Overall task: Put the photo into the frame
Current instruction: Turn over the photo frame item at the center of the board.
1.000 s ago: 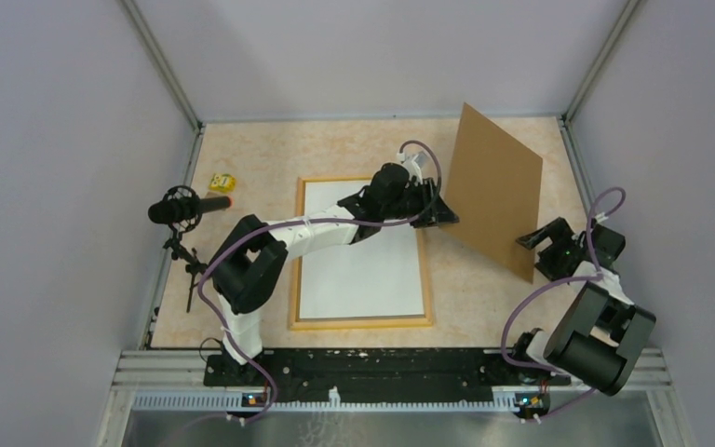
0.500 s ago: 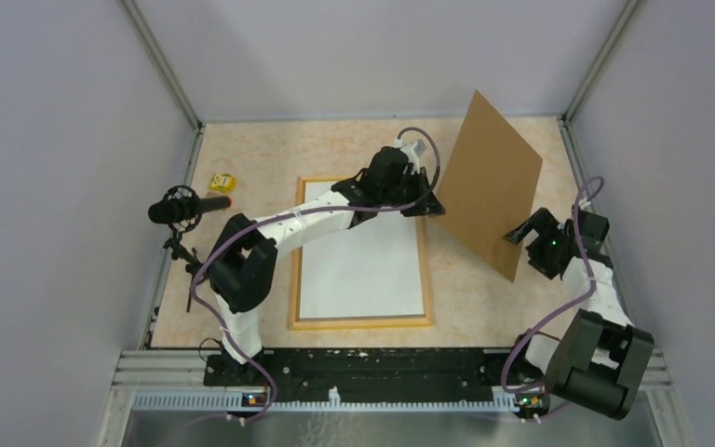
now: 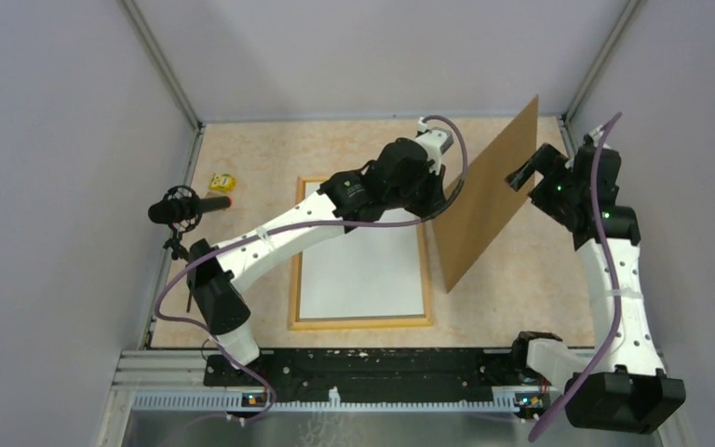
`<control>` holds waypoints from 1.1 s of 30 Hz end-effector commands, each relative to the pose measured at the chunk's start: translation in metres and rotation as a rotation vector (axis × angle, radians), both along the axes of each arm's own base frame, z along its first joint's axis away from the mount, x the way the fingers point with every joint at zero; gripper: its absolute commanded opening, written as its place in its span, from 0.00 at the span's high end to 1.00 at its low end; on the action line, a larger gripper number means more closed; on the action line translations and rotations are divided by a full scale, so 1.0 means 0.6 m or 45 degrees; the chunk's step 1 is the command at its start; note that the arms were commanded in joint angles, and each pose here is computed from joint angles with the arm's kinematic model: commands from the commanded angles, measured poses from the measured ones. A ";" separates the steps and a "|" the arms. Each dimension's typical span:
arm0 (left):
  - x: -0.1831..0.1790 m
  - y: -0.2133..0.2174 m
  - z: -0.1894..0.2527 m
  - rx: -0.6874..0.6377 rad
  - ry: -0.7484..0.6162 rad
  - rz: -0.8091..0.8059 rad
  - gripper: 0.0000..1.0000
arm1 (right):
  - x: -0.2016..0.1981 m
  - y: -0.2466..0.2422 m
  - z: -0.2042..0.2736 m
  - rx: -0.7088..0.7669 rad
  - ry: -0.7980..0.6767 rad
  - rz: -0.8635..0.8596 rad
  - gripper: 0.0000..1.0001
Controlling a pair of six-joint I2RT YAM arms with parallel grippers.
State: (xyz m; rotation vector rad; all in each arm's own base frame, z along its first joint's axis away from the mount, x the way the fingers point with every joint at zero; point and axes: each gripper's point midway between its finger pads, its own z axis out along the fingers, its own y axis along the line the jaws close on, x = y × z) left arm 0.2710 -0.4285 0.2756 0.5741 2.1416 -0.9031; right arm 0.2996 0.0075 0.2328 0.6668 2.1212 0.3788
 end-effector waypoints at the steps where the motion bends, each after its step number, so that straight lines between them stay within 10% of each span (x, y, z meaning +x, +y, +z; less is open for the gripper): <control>1: -0.015 0.020 0.107 0.029 -0.296 0.036 1.00 | 0.013 -0.006 0.101 -0.094 -0.030 -0.076 0.03; 11: -0.089 -0.024 0.121 0.157 -0.465 0.039 1.00 | 0.030 -0.026 0.194 -0.195 -0.010 -0.167 0.09; 33: -0.211 -0.101 0.030 0.336 -0.554 -0.006 0.97 | -0.011 -0.046 0.106 -0.414 0.229 -0.299 0.45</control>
